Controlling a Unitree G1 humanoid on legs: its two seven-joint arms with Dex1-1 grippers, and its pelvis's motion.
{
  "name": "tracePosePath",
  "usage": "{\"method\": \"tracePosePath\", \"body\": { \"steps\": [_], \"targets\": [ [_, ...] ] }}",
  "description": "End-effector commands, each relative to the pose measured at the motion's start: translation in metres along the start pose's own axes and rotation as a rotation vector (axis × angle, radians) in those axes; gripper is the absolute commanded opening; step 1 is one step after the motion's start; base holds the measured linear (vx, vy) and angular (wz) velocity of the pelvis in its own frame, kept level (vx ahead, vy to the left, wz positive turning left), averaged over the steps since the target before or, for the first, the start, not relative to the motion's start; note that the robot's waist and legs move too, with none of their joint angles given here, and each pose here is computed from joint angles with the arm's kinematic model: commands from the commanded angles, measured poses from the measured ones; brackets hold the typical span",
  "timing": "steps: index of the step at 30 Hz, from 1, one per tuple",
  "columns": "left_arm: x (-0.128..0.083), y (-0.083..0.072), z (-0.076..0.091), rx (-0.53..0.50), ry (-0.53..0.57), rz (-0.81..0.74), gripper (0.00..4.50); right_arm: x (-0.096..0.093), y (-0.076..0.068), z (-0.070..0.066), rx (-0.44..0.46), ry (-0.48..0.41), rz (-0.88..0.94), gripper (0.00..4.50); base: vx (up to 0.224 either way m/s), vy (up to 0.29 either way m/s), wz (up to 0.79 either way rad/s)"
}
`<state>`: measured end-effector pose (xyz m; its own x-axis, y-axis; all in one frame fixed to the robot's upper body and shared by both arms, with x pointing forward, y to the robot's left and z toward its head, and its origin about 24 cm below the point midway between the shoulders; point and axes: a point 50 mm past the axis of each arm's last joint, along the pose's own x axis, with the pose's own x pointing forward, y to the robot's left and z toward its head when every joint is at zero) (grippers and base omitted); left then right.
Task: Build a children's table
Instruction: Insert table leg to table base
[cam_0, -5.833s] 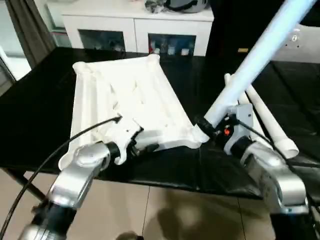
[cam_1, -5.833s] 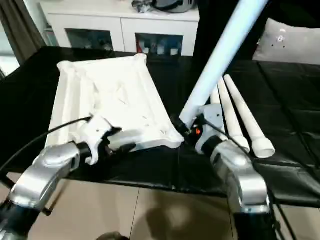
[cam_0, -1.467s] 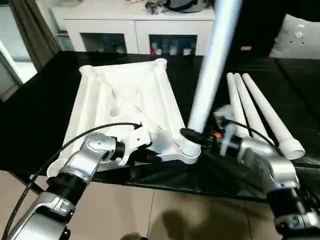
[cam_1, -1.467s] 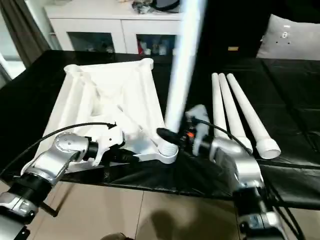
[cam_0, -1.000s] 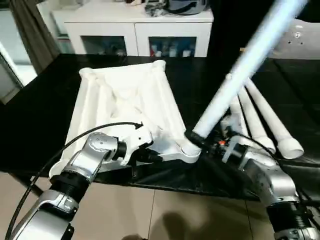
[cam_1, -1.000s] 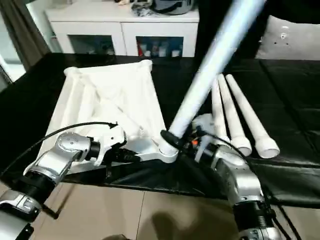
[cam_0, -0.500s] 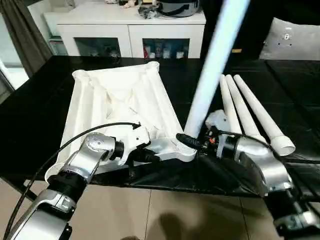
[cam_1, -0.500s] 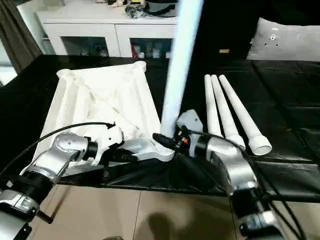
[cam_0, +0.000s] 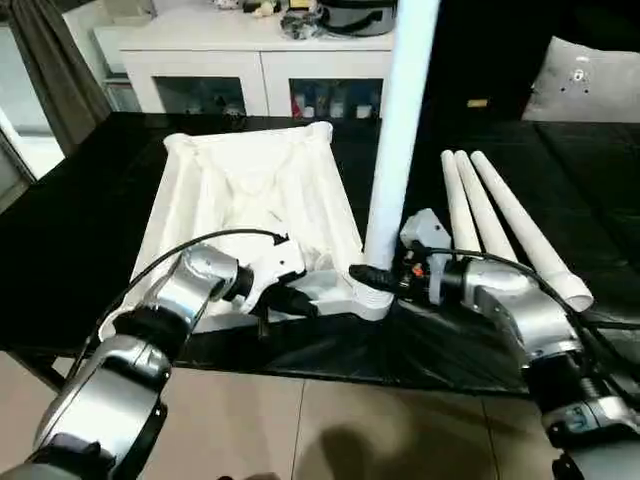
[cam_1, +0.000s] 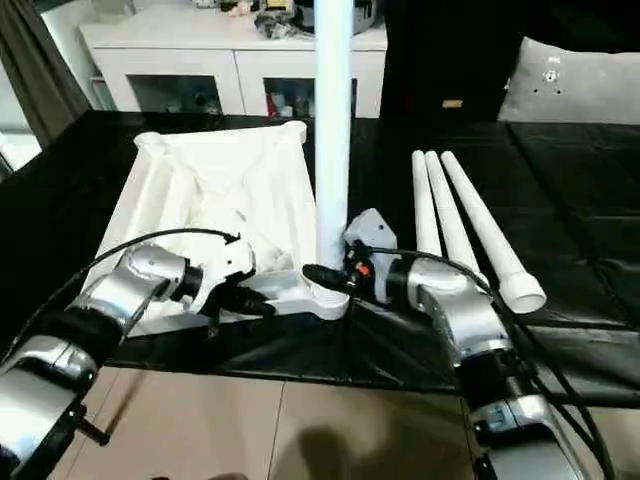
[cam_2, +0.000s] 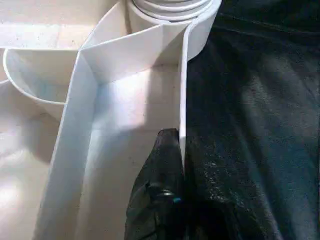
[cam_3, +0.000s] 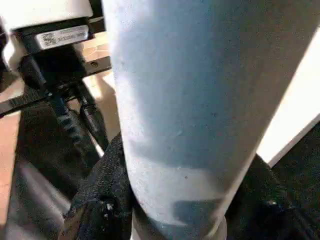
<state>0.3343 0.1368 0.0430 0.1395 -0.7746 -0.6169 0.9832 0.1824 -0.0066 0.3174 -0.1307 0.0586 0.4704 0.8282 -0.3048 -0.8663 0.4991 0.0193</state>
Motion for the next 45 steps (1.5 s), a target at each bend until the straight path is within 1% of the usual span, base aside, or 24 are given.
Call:
{"method": "tracePosePath", "body": {
  "steps": [1, 3, 5, 9, 10, 12, 14, 16, 17, 20, 21, 23, 27, 32, 33, 35, 36, 39, 40, 41, 42, 43, 44, 45],
  "targets": [
    [-0.018, 0.017, 0.024, 0.042, -0.091, 0.113, 0.00, 0.003, 0.018, -0.060, 0.156, 0.250, -0.002, 1.90, 0.000, 0.000, 0.00],
    [-0.019, 0.015, 0.018, 0.014, -0.098, 0.119, 0.00, 0.004, 0.018, -0.061, 0.167, 0.244, -0.032, 1.90, 0.000, 0.000, 0.00],
    [-0.022, 0.012, 0.007, -0.045, -0.106, 0.135, 0.00, 0.006, 0.018, -0.062, 0.188, 0.236, -0.087, 1.90, 0.000, 0.000, 0.00],
    [-0.022, 0.006, 0.000, -0.091, -0.117, 0.158, 0.00, 0.009, 0.016, -0.062, 0.208, 0.225, -0.141, 1.90, 0.000, 0.000, 0.00],
    [-0.021, 0.001, -0.002, -0.108, -0.121, 0.182, 0.00, 0.011, 0.014, -0.061, 0.223, 0.218, -0.192, 1.90, 0.000, 0.000, 0.00],
    [-0.014, -0.018, 0.003, -0.144, -0.156, 0.240, 0.00, 0.020, 0.007, -0.056, 0.279, 0.189, -0.312, 1.90, 0.000, 0.000, 0.00],
    [-0.010, -0.026, 0.009, -0.150, -0.181, 0.251, 0.00, 0.022, 0.005, -0.055, 0.287, 0.180, -0.336, 1.90, 0.000, 0.000, 0.00],
    [0.000, -0.040, 0.026, -0.143, -0.241, 0.257, 0.00, 0.029, 0.004, -0.051, 0.325, 0.161, -0.360, 1.90, 0.000, 0.000, 0.00],
    [0.000, -0.040, 0.026, -0.143, -0.241, 0.257, 0.00, 0.029, 0.004, -0.051, 0.325, 0.161, -0.360, 1.90, 0.000, 0.000, 0.00],
    [0.005, -0.048, 0.034, -0.120, -0.238, 0.255, 0.00, 0.033, 0.006, -0.050, 0.334, 0.159, -0.344, 1.90, 0.000, 0.000, 0.00],
    [0.008, -0.049, 0.033, -0.092, -0.204, 0.261, 0.00, 0.034, 0.007, -0.050, 0.326, 0.167, -0.333, 1.90, 0.000, 0.000, 0.00],
    [0.008, -0.051, 0.030, -0.087, -0.176, 0.281, 0.00, 0.036, 0.007, -0.050, 0.322, 0.173, -0.330, 1.90, 0.000, 0.000, 0.00],
    [0.005, -0.052, 0.030, -0.110, -0.151, 0.332, 0.00, 0.037, 0.007, -0.049, 0.316, 0.169, -0.328, 1.90, 0.000, 0.000, 0.00],
    [0.002, -0.049, 0.028, -0.112, -0.132, 0.379, 0.00, 0.041, 0.008, -0.043, 0.299, 0.118, -0.324, 1.90, 0.000, 0.000, 0.00],
    [0.000, -0.048, 0.028, -0.089, -0.131, 0.388, 0.00, 0.040, 0.007, -0.036, 0.289, 0.047, -0.325, 1.90, 0.000, 0.000, 0.00],
    [-0.001, -0.048, 0.028, -0.068, -0.134, 0.386, 0.00, 0.039, 0.006, -0.030, 0.290, -0.019, -0.329, 1.90, 0.000, 0.000, 0.00],
    [-0.003, -0.048, 0.029, -0.040, -0.139, 0.381, 0.00, 0.035, 0.003, -0.022, 0.295, -0.105, -0.338, 1.90, 0.000, 0.000, 0.00],
    [-0.006, -0.049, 0.030, 0.033, -0.154, 0.348, 0.00, 0.027, 0.003, -0.008, 0.280, -0.253, -0.299, 1.90, 0.000, 0.000, 0.00],
    [-0.007, -0.050, 0.027, 0.064, -0.141, 0.329, 0.00, 0.019, 0.000, -0.002, 0.298, -0.332, -0.301, 1.90, 0.000, 0.000, 0.00],
    [-0.007, -0.050, 0.027, 0.064, -0.141, 0.329, 0.00, 0.019, 0.000, -0.002, 0.298, -0.332, -0.301, 1.90, 0.000, 0.000, 0.00],
    [-0.008, -0.049, 0.026, 0.067, -0.131, 0.326, 0.00, 0.016, -0.002, 0.001, 0.310, -0.372, -0.301, 1.90, 0.000, 0.000, 0.00],
    [-0.009, -0.048, 0.024, 0.054, -0.125, 0.319, 0.44, 0.011, -0.003, 0.005, 0.315, -0.410, -0.301, 1.90, 0.000, 0.000, 0.00],
    [-0.011, -0.048, 0.024, 0.040, -0.133, 0.304, 0.55, 0.006, -0.005, 0.009, 0.321, -0.451, -0.288, 1.90, 0.000, 0.000, 0.00],
    [-0.013, -0.048, 0.024, 0.037, -0.143, 0.281, 0.55, 0.001, -0.006, 0.012, 0.322, -0.483, -0.277, 1.90, 0.000, 0.000, 0.00]
  ]
}}
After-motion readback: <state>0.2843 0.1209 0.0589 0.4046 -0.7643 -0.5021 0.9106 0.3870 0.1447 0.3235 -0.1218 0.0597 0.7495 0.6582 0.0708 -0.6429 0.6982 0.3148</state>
